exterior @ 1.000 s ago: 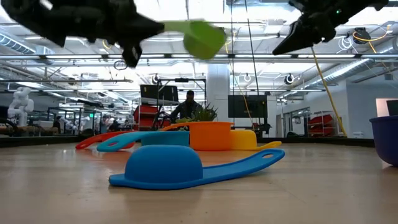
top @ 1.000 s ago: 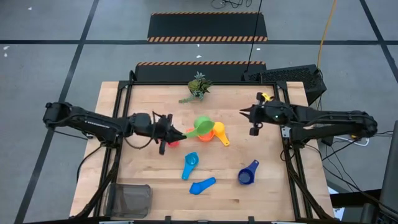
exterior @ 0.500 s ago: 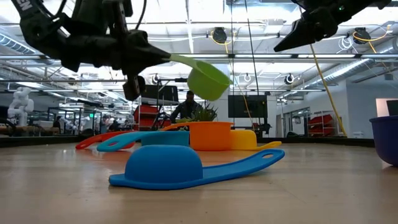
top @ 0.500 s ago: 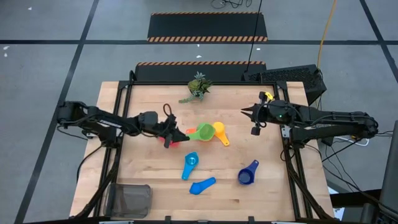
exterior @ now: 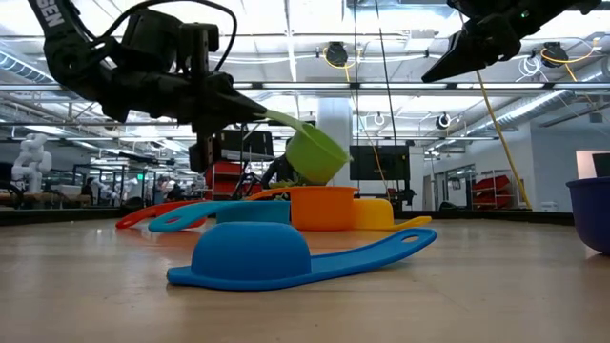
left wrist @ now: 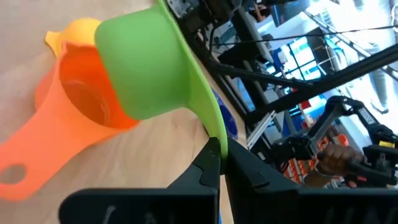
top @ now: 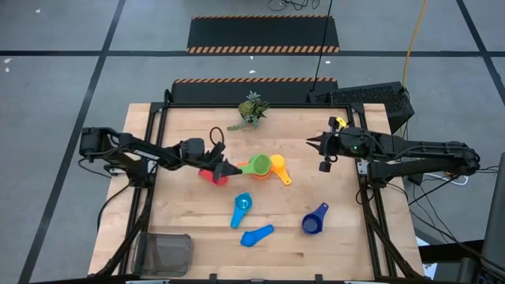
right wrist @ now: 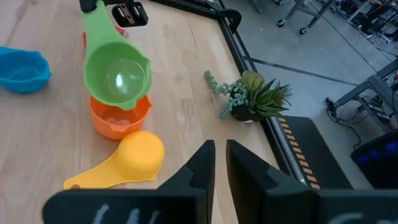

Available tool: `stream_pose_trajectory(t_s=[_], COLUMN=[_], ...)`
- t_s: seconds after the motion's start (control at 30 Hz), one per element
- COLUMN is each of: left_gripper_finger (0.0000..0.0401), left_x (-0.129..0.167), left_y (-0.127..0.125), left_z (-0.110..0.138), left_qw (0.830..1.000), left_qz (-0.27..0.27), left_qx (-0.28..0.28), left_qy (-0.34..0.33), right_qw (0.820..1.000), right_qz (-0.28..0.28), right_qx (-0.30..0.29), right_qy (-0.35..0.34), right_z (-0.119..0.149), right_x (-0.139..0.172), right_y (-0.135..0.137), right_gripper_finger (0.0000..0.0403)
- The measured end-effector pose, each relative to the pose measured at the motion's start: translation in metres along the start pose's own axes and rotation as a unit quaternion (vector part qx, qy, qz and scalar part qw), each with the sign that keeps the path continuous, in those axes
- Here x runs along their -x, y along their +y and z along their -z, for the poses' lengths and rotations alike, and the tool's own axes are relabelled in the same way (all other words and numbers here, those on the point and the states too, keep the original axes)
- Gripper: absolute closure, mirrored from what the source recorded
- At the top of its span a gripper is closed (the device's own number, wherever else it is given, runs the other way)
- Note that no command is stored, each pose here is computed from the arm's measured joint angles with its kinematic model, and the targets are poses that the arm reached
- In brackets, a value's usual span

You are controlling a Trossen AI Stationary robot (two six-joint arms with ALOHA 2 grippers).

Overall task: Nest measuring cups in basket
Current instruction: Stack the green measuring cup on top of the orange measuring cup

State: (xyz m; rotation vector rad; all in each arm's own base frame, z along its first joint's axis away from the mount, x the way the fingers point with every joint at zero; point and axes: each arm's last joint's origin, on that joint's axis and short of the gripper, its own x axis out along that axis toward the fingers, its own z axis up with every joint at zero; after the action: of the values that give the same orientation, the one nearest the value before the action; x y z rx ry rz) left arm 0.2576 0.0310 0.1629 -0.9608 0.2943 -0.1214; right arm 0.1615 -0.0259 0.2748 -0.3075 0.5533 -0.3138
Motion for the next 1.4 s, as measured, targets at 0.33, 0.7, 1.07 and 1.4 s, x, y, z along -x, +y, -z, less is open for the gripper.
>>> stream_pose_trajectory(t_s=[0.33,0.7,1.07,1.4], left_gripper_finger=[0.0394,0.0393,0.0388,0.0391], left_x=[0.000,0.002,-0.006,-0.025], left_y=[0.000,0.003,0.005,0.011], left_z=[0.000,-0.003,-0.001,-0.004], left_qw=[1.000,1.000,1.000,1.000], left_qz=[0.001,-0.004,-0.007,-0.009], left_qx=[0.008,0.006,0.005,-0.001], left_qy=[0.004,-0.003,0.003,0.030], right_qw=[1.000,1.000,1.000,1.000], right_qz=[0.000,0.001,0.001,0.001], right_qx=[0.000,-0.001,-0.001,-0.001], right_qy=[0.000,-0.003,-0.003,-0.003], right_z=[0.000,-0.001,-0.001,0.000], right_x=[0.000,0.000,0.000,0.000], right_y=[0.000,0.000,0.000,0.000], right_gripper_finger=[0.0369,0.0369,0.0369,0.0369])
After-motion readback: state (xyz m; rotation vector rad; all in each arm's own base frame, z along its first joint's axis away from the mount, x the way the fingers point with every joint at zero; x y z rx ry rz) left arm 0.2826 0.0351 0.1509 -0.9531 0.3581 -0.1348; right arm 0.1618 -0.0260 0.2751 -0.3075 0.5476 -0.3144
